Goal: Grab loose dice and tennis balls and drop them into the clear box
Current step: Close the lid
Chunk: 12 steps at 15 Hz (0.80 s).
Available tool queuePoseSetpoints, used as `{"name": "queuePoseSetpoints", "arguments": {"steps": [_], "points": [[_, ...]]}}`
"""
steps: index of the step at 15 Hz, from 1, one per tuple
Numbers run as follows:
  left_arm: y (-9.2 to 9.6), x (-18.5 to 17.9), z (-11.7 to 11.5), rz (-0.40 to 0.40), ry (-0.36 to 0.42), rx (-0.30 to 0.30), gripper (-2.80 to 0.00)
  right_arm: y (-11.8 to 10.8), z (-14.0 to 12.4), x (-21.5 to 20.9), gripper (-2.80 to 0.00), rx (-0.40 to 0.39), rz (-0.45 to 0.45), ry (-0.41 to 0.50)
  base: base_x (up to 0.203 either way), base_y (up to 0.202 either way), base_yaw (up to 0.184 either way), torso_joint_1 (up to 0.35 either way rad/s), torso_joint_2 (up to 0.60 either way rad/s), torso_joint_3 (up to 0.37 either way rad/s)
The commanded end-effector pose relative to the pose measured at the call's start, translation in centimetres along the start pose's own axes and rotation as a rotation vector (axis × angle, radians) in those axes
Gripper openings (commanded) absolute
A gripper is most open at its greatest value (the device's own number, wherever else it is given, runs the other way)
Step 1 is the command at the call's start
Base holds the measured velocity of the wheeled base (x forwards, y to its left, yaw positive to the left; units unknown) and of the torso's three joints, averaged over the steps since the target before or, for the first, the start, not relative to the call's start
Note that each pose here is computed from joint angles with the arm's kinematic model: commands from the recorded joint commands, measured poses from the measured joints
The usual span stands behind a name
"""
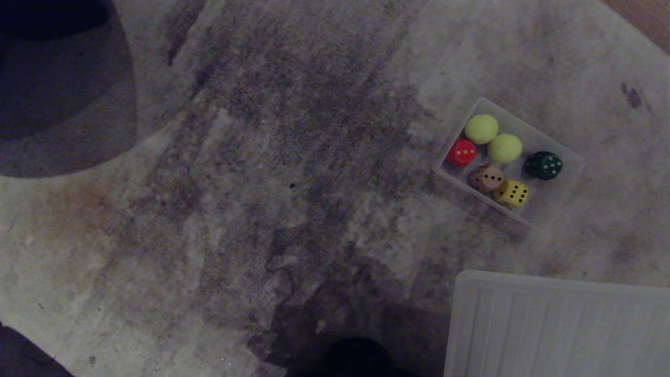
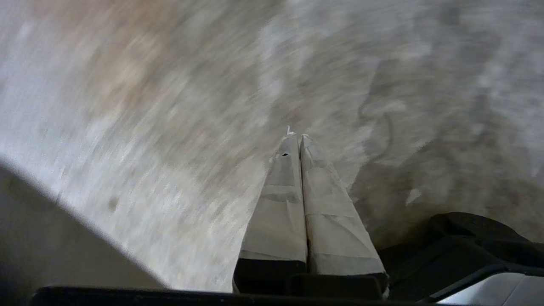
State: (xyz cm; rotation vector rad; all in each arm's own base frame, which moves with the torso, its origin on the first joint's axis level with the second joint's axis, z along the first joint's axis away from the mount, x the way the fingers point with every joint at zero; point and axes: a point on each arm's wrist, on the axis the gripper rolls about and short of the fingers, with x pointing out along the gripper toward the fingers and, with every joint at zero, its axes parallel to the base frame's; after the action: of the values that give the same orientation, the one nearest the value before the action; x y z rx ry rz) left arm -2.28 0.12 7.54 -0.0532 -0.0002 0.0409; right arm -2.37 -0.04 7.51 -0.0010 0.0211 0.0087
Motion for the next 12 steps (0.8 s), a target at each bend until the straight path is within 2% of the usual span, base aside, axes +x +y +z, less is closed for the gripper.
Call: {"name": "queuePoseSetpoints", "arguments": {"steps": [1,5,12], "points": [[0.00,0.01,-0.04,0.001,0.001,0.000,-2.80,0.00,0.01,0.01,-2.80,-0.001,0.000,0.001,0.002,0.011,-0.164,0.002,0.00,-0.002],[0.00,0.01,-0.04,0.001,0.001,0.000,-2.80,0.00,0.01,0.01,-2.80,-0.001,0.002,0.000,0.002,0.007,-0.137,0.001,0.00,0.001],[0.00,0.01,-0.04,0.001,0.001,-0.002,-2.80,0.00,-0.01,0.01,-2.80,-0.001,0.002,0.002,0.000,0.000,0.000,0.000,0.00,0.000]]}}
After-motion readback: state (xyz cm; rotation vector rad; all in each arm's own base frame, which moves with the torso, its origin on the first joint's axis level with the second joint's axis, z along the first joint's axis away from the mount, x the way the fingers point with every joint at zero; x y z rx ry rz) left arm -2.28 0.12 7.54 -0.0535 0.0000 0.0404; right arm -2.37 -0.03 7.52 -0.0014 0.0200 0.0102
